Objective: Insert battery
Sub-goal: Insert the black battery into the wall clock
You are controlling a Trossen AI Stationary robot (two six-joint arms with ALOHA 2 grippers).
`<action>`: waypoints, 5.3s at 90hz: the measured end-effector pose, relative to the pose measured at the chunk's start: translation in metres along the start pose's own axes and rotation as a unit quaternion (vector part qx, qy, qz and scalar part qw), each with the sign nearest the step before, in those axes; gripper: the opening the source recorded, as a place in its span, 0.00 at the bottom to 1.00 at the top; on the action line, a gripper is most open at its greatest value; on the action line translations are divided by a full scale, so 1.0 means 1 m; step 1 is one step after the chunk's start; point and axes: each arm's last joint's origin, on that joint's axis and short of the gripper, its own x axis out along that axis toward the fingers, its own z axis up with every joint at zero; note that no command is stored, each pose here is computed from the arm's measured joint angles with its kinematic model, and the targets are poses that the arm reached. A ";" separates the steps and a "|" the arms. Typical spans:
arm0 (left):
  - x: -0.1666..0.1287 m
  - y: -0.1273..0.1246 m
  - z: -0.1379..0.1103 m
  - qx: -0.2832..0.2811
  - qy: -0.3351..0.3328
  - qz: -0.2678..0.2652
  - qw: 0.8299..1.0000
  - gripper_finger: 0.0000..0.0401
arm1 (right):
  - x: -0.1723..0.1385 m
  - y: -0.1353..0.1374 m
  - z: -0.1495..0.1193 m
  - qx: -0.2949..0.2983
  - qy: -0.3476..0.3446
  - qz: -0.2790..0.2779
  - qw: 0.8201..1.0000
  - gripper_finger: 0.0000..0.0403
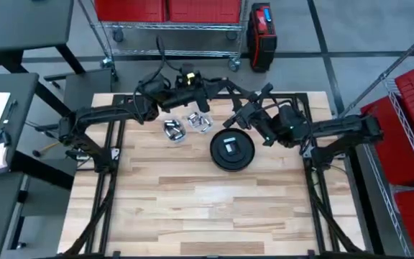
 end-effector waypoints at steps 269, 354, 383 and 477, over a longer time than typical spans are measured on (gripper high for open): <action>-0.044 0.019 -0.247 0.123 0.566 0.210 0.788 0.33 | -0.111 0.012 -0.062 0.147 0.451 0.292 0.831 0.09; -0.048 0.028 -0.273 0.065 0.649 0.125 0.747 0.19 | -0.129 0.048 -0.077 0.357 0.499 0.270 0.742 0.09; -0.022 0.022 -0.193 0.181 0.652 0.092 0.730 0.19 | -0.125 0.086 -0.092 0.341 0.511 0.286 0.735 0.09; -0.078 0.106 -0.229 0.129 0.675 0.067 0.724 0.19 | -0.073 0.133 -0.166 0.345 0.615 0.263 0.659 0.09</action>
